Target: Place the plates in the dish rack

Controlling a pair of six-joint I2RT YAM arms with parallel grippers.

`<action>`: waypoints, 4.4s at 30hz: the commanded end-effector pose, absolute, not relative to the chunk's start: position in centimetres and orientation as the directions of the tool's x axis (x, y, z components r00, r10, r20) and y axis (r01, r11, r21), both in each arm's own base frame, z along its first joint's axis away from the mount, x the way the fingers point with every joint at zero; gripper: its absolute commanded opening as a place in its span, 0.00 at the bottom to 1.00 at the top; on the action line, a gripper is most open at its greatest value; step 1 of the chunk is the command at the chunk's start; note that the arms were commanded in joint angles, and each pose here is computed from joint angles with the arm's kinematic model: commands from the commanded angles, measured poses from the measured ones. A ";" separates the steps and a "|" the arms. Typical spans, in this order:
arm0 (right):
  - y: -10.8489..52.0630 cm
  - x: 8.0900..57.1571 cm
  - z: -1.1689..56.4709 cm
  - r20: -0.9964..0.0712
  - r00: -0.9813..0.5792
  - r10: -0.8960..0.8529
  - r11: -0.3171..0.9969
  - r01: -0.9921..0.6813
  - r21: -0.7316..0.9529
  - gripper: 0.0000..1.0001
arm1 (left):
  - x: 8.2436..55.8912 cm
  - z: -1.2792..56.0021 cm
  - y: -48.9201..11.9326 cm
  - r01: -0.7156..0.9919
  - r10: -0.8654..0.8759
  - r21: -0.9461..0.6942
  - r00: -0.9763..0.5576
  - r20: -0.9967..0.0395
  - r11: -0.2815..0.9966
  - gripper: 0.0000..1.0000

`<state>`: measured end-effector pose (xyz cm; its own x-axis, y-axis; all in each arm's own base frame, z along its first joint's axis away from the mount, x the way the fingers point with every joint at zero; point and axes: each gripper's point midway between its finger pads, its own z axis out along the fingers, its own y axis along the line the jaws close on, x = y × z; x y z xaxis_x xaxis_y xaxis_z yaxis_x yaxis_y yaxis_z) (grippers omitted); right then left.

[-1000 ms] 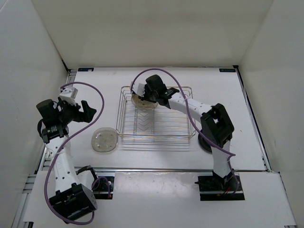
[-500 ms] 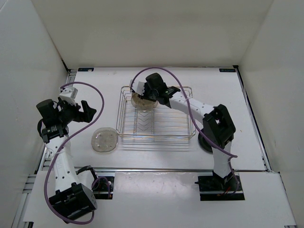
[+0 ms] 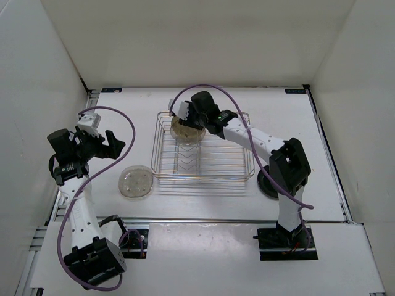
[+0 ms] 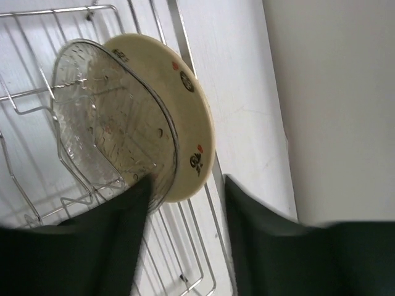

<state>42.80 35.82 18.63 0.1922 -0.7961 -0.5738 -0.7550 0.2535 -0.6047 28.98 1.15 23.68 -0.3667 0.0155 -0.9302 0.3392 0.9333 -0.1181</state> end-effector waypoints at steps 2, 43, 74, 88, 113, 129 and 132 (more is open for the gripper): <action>33.8 44.2 28.2 -0.546 0.260 -0.796 0.332 -0.566 -0.754 0.65 | 29.1 23.6 1.3 0.342 0.020 -0.113 -0.361 -0.932 0.933 1.00; 6.9 38.7 22.5 -0.846 -0.356 -0.397 0.871 -0.436 -0.225 1.00 | 27.7 6.0 4.7 0.368 0.173 -0.324 -0.849 -0.500 0.871 0.66; 5.3 38.6 22.2 -0.857 -0.375 -0.354 0.893 -0.407 -0.191 1.00 | 24.0 2.2 2.9 0.464 0.358 -0.426 -0.882 -0.308 0.777 0.56; 5.3 38.3 22.3 -0.865 -0.369 -0.340 0.895 -0.408 -0.178 1.00 | 24.1 1.4 3.6 0.451 0.366 -0.370 -0.888 -0.279 0.812 0.10; 5.6 38.0 22.2 -0.866 -0.360 -0.346 0.887 -0.427 -0.177 1.00 | 41.9 37.3 6.4 0.260 0.564 0.501 -0.339 -0.753 0.826 0.10; 5.4 38.2 20.7 -0.850 -0.395 -0.349 0.889 -0.427 -0.167 1.00 | 41.2 35.4 -12.7 0.459 0.847 0.762 0.036 -0.530 0.457 0.10; 5.4 38.3 20.4 -0.846 -0.403 -0.350 0.889 -0.428 -0.164 1.00 | 40.7 34.9 -15.2 0.476 0.877 0.792 0.082 -0.473 0.383 0.10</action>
